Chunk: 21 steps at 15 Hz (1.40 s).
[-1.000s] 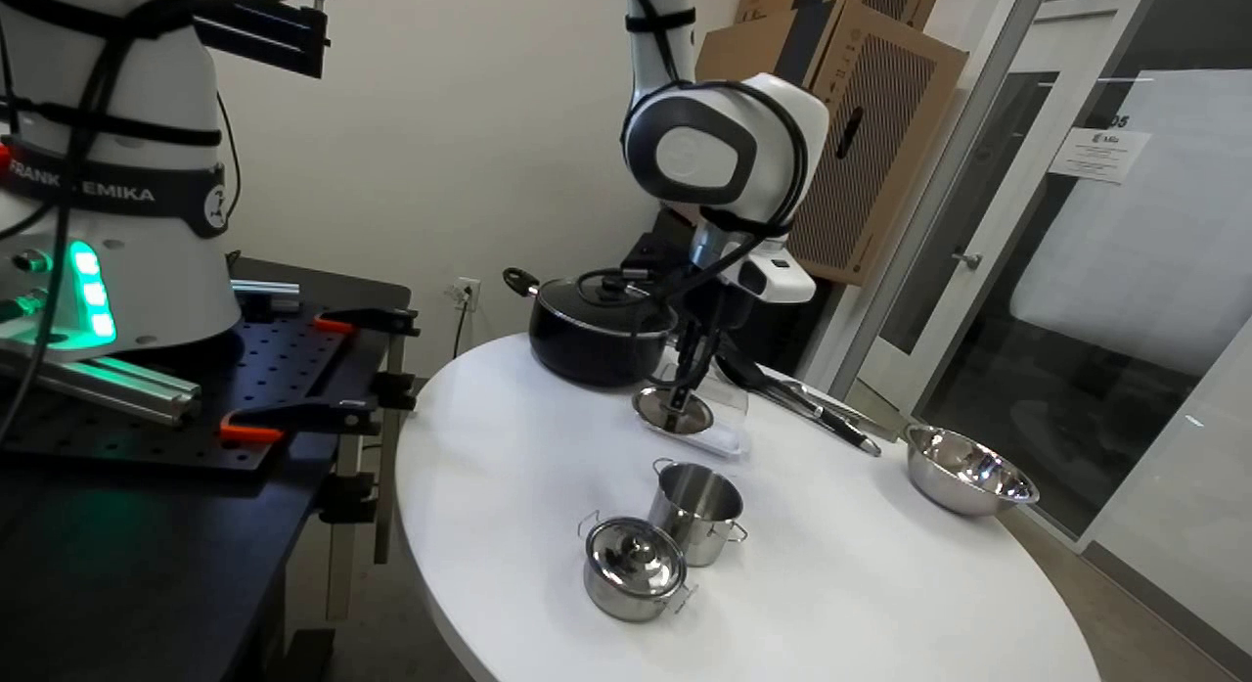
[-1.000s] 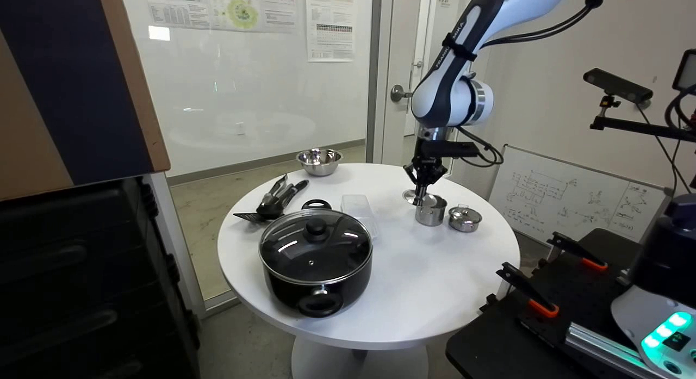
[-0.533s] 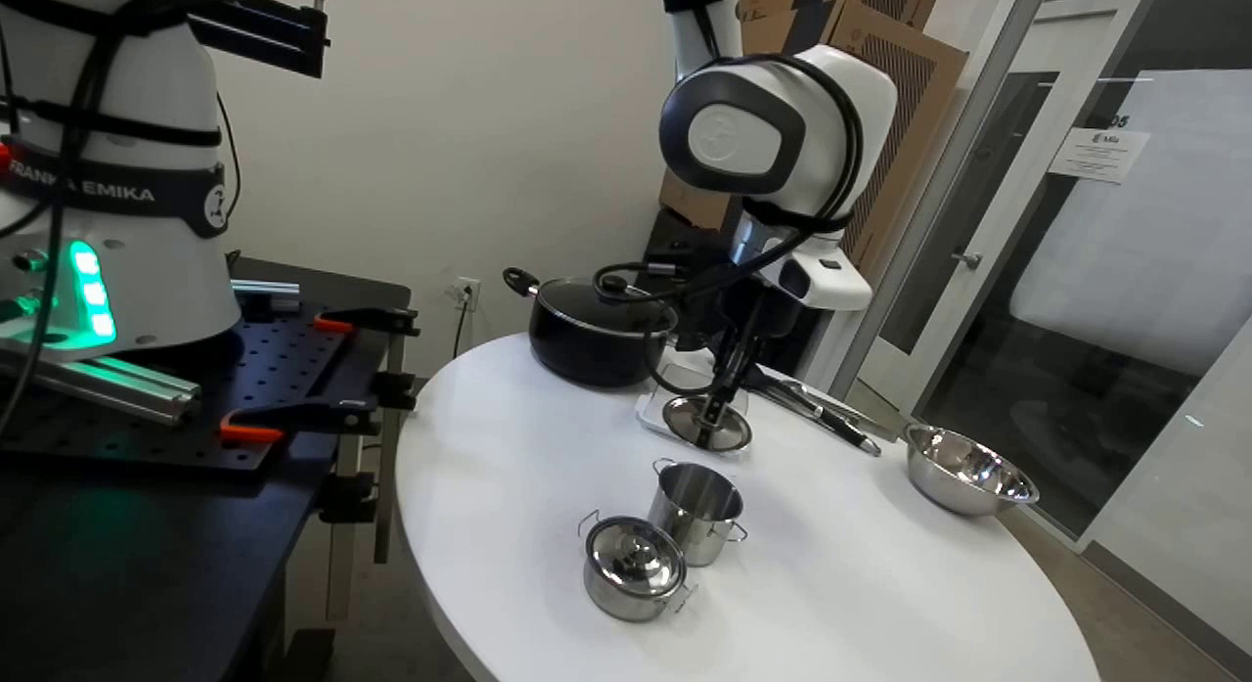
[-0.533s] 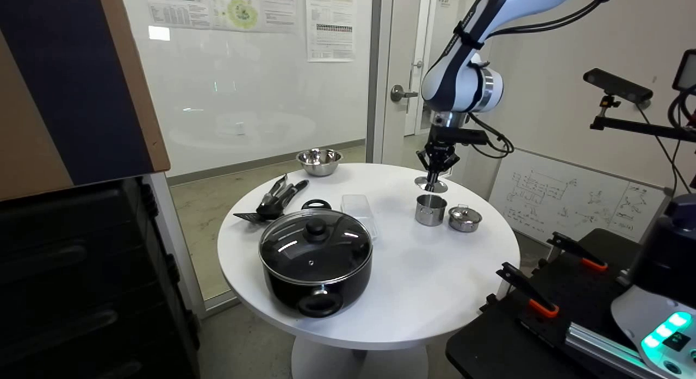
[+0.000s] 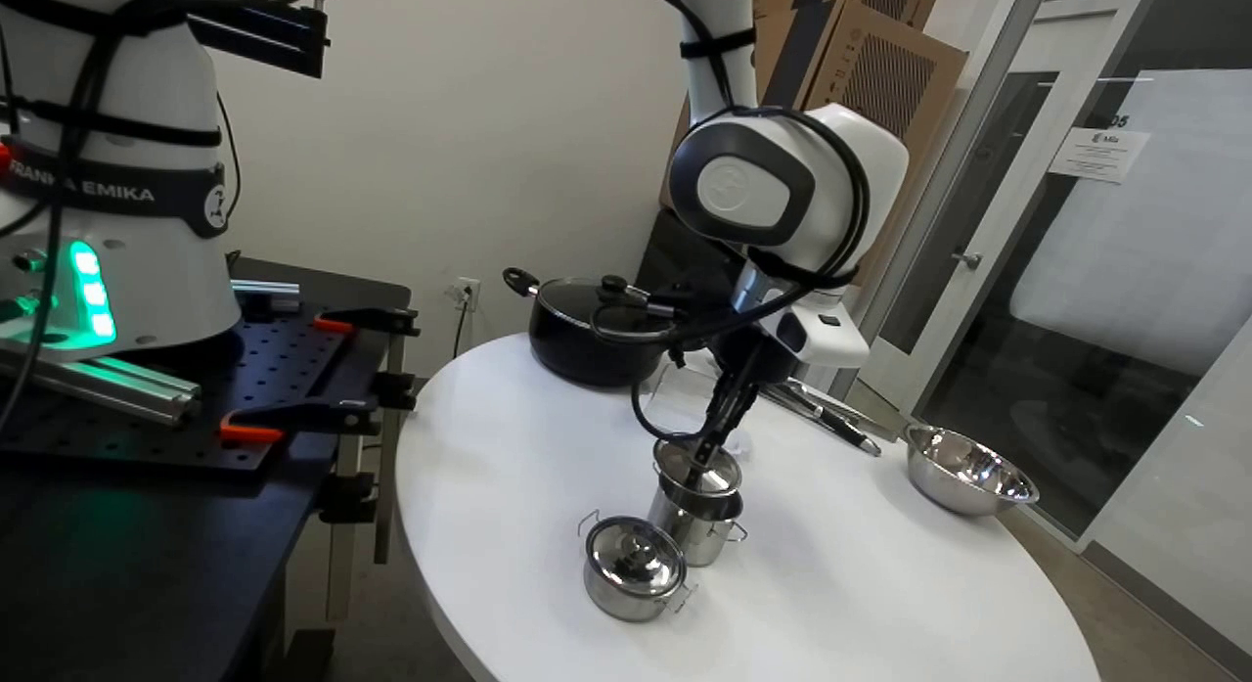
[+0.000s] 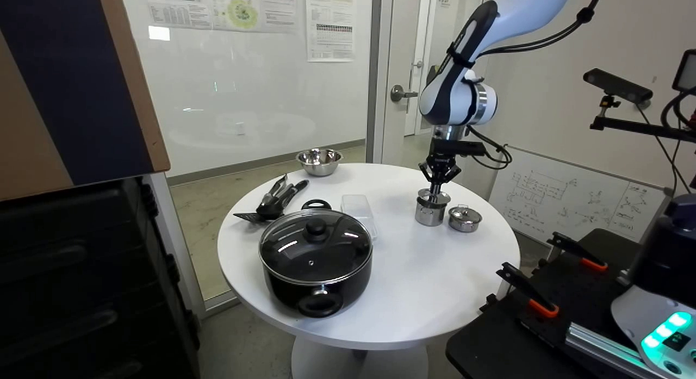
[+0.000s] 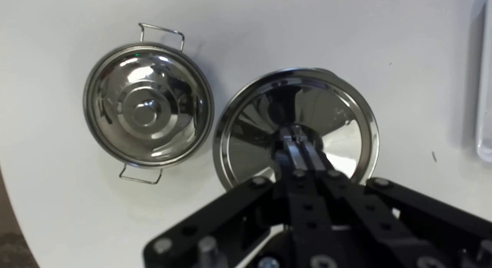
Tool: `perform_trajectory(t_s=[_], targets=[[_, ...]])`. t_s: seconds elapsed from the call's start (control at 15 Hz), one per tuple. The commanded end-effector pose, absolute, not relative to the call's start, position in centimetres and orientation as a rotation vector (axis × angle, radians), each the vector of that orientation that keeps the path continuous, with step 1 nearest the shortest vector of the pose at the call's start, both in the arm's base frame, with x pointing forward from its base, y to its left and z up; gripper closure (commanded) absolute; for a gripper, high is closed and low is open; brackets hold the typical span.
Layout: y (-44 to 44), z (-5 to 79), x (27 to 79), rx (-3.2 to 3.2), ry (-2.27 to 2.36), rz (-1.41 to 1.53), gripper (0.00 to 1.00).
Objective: Pick up the lid from the table and put it on the open silver pot. Pick up the lid off the other pot and put it on the table.
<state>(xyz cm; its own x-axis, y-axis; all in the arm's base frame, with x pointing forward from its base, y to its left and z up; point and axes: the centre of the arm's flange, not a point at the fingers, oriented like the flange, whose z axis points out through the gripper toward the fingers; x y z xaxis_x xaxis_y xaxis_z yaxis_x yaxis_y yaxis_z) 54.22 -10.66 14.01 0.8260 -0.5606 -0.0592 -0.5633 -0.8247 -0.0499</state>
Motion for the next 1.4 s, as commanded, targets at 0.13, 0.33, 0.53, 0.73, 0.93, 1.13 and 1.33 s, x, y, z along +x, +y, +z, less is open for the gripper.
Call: perform_trajectory(t_s=[0.13,0.33,0.53,0.73,0.93,1.13,1.33], targets=[[-10.6,12.1,56.0,-2.909,0.963,0.117,1.00],[-10.7,11.8,56.3,-2.905,0.978,0.120,1.00],[-10.8,11.7,56.6,-2.901,0.987,0.119,1.00],[-10.8,11.7,56.9,-2.900,0.993,0.116,1.00],[-10.9,11.6,56.8,-2.902,1.000,0.117,1.00],[-10.9,11.4,56.7,-2.902,1.007,0.120,1.00],[-11.1,11.4,56.7,-2.897,1.020,0.120,1.00]])
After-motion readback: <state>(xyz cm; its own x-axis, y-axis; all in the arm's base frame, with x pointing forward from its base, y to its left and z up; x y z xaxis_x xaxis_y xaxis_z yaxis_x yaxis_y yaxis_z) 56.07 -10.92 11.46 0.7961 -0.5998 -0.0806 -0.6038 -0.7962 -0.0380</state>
